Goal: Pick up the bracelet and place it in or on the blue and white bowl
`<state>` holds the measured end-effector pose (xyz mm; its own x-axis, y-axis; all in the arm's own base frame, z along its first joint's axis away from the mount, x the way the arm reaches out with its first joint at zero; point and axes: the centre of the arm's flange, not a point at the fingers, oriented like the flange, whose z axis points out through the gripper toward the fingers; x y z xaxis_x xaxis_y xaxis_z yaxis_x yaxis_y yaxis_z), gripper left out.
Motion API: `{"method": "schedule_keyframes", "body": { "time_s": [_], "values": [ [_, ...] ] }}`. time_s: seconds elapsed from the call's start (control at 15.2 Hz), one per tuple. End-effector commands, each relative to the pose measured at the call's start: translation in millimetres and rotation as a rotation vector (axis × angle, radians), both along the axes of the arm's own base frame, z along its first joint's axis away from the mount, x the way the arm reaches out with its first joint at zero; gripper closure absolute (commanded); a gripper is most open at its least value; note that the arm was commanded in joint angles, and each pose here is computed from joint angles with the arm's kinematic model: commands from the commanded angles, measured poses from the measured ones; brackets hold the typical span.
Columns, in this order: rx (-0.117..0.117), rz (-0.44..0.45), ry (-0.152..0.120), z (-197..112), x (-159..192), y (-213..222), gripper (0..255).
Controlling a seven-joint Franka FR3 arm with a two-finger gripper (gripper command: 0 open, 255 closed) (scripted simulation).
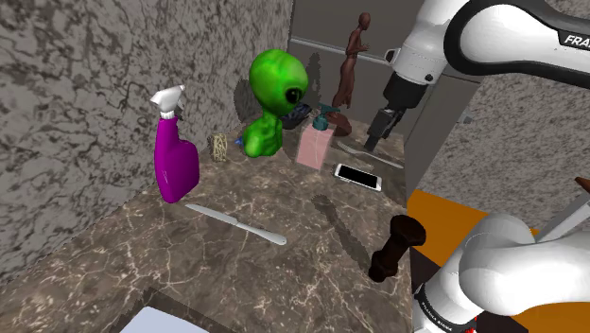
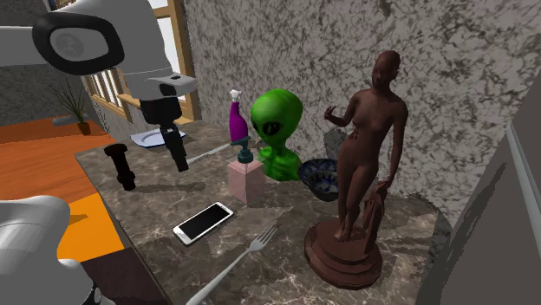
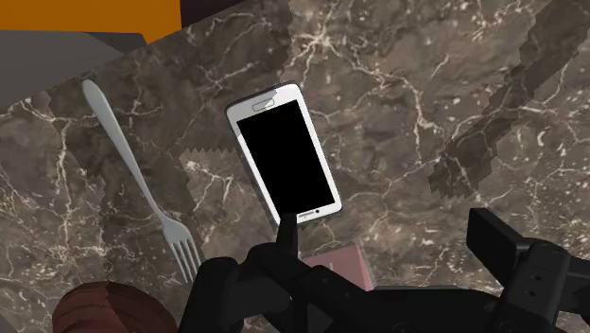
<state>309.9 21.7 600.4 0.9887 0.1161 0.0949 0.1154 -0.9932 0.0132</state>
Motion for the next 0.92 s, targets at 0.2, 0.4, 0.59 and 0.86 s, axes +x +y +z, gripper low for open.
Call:
{"method": "schedule_keyframes", "body": {
  "time_s": [0.2, 0.4, 0.59, 0.86],
  "values": [
    [-0.009, -0.041, -0.018, -8, 23, 31, 0],
    [-0.018, -0.082, -0.036, -16, 48, 61, 0],
    [-0.027, -0.124, -0.053, -24, 74, 90, 0],
    [-0.039, -0.179, -0.077, -34, 110, 126, 0]
  ]
}}
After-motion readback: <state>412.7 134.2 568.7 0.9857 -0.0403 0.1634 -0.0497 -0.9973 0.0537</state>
